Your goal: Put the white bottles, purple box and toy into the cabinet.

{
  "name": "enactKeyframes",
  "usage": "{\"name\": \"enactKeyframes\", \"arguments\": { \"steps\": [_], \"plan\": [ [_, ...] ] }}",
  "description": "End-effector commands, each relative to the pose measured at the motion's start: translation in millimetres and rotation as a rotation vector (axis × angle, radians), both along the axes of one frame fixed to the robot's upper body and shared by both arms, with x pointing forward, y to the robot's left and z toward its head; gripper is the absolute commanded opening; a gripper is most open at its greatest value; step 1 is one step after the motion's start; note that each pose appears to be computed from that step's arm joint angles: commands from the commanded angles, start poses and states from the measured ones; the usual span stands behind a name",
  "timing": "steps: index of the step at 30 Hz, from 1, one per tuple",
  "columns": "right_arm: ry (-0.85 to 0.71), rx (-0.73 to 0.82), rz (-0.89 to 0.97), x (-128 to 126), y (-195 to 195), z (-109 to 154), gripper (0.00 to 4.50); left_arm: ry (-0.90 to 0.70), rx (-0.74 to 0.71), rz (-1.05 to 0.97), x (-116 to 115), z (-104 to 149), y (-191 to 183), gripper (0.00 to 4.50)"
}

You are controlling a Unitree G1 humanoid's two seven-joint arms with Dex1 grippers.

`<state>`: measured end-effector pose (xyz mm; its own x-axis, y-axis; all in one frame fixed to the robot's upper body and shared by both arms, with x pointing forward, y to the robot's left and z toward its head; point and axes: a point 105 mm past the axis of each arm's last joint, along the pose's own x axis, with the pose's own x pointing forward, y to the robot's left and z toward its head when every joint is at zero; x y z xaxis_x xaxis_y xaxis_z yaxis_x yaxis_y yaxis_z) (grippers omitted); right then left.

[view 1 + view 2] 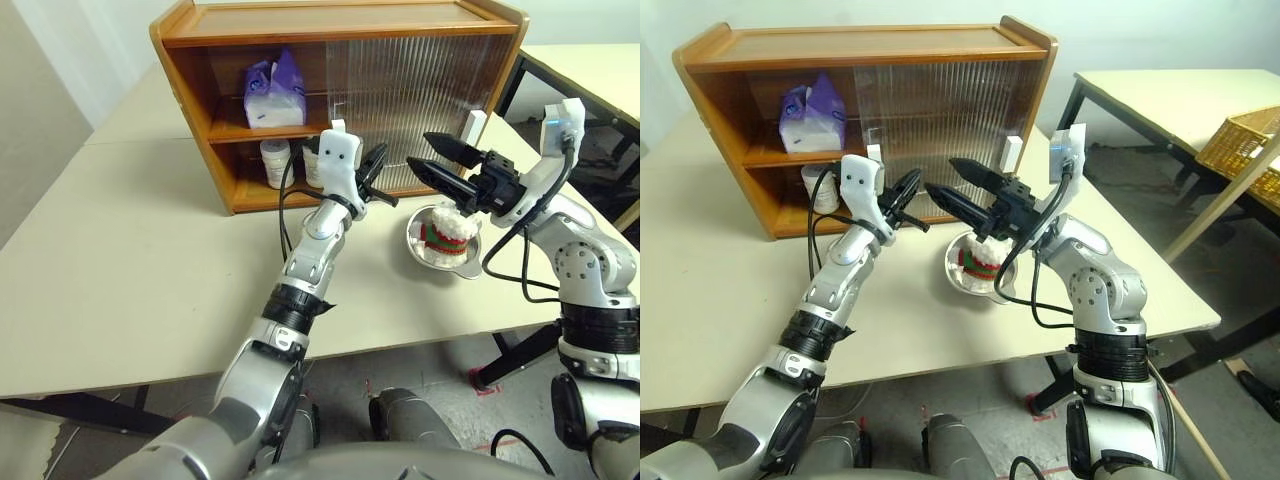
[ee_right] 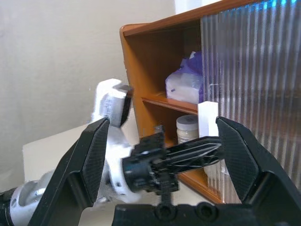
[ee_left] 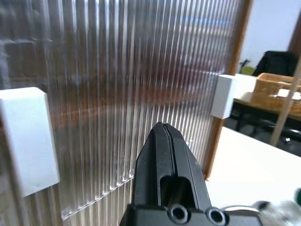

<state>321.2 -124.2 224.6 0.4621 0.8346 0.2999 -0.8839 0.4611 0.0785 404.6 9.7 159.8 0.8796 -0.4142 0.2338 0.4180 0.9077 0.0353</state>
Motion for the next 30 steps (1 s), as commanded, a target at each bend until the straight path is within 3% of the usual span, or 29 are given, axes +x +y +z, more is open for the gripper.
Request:
{"name": "enactKeyframes", "arguments": {
  "steps": [1, 10, 30],
  "plan": [
    [-0.009, -0.012, -0.013, -4, -2, 1, 4.5, 0.024, -0.034, 0.193, 17, -2, 18, 0.03],
    [-0.007, -0.01, -0.02, -5, -3, 0, 4.5, 0.006, -0.08, 0.402, 24, -1, 52, 0.03],
    [0.006, -0.007, 0.012, 0, 3, -2, 4.5, -0.024, -0.093, 0.576, 5, 5, 108, 0.03]
  ]
}}
